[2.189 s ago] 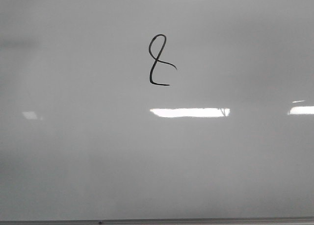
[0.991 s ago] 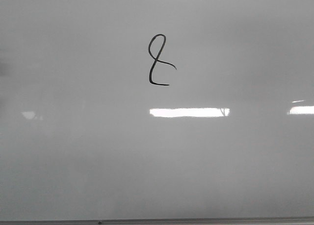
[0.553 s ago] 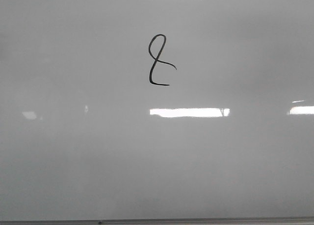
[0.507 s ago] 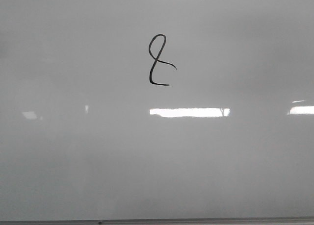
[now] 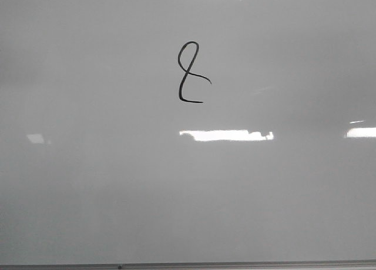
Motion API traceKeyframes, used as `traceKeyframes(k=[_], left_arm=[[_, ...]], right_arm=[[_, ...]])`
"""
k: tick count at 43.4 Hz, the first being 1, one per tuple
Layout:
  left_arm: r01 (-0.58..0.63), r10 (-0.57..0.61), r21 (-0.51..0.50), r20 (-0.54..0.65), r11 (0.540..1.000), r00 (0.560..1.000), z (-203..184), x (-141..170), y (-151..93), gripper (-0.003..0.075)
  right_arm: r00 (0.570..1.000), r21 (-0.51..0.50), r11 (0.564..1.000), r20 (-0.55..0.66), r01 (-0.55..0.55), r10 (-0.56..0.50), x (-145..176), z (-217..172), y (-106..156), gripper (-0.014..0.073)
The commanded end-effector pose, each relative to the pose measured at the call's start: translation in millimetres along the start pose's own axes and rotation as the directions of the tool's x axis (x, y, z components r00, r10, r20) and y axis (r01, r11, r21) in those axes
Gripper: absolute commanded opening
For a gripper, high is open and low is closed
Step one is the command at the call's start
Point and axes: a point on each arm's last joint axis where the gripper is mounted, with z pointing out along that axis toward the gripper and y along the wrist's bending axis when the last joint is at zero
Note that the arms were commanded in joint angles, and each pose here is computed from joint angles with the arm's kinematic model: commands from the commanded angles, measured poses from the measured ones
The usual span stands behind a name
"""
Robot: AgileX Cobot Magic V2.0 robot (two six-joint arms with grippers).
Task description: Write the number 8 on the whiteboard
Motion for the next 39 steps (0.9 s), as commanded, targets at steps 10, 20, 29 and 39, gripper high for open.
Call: traceKeyframes(k=[10, 20, 29, 39], left_arm=[[-0.07, 0.054, 0.131, 0.124, 0.989, 0.991, -18.2, -7.8, -17.8, 0.0324], [-0.07, 0.054, 0.131, 0.124, 0.989, 0.991, -18.2, -7.8, -17.8, 0.0268], [-0.07, 0.054, 0.131, 0.124, 0.989, 0.991, -18.2, -7.8, -17.8, 0.0073], [-0.07, 0.054, 0.131, 0.125, 0.989, 0.991, -18.2, -7.9, -17.8, -0.002]], right_arm=[[0.996, 0.022, 1.0, 0.093, 0.002, -0.004, -4.3, -8.6, -1.6, 0.05], [0.996, 0.022, 1.0, 0.093, 0.002, -0.004, -4.3, -8.6, -1.6, 0.0423], [0.996, 0.022, 1.0, 0.093, 0.002, -0.004, -4.3, -8.6, -1.6, 0.0029], [0.996, 0.022, 1.0, 0.094, 0.002, -0.004, -4.4, -8.6, -1.6, -0.0109]])
